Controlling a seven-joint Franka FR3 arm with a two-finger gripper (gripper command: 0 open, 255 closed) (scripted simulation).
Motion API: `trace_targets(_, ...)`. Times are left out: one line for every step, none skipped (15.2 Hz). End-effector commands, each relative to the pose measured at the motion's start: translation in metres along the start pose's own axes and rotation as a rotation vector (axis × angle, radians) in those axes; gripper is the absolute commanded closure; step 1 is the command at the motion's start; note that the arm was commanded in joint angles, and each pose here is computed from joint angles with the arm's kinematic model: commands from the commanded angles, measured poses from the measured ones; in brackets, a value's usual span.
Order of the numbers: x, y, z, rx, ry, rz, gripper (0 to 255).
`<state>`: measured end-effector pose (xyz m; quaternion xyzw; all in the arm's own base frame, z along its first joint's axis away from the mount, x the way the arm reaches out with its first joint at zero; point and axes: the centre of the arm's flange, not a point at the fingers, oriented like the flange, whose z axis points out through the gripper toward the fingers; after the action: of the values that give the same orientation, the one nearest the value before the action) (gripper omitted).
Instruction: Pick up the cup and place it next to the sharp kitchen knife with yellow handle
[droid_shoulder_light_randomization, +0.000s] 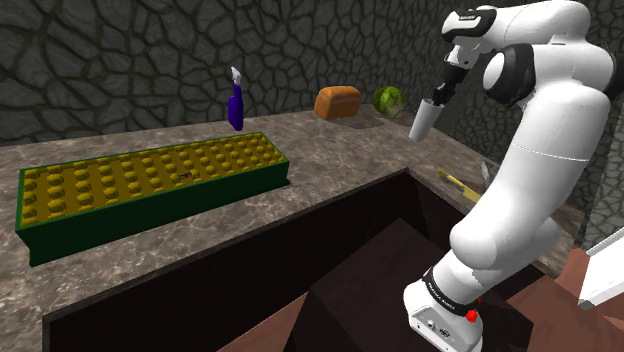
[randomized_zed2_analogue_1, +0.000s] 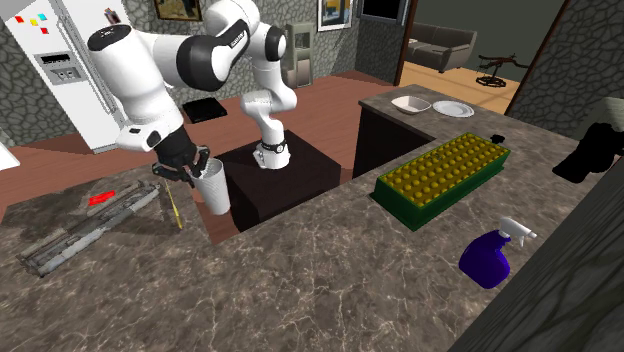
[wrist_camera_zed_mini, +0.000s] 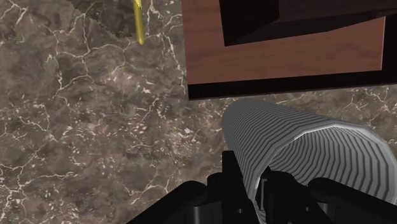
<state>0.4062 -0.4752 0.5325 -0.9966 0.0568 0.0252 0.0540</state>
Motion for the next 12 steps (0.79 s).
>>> trace_targets(-0.006,0.025,0.003,0.000,0.001,-0.002,255)
trace_targets(-0.008,0.038,0.005,0.000,0.001,-0.002,255)
trace_targets(-0.010,0.051,0.007,0.000,0.001,-0.002,255)
trace_targets(-0.013,0.064,0.010,0.000,0.001,-0.002,255)
trace_targets(-0.015,0.076,0.012,0.000,0.001,-0.002,255)
trace_targets(-0.017,0.089,0.014,0.000,0.001,-0.002,255)
trace_targets(-0.020,0.102,0.016,0.000,0.001,-0.002,255)
trace_targets(-0.022,0.115,0.018,0.000,0.001,-0.002,255)
trace_targets(-0.024,0.128,0.021,0.000,0.001,-0.002,255)
trace_targets(-0.027,0.140,0.023,0.000,0.001,-0.002,255)
trace_targets(-0.028,0.151,0.025,0.000,0.001,-0.002,255)
trace_targets(-0.028,0.152,0.030,0.000,0.001,-0.002,255)
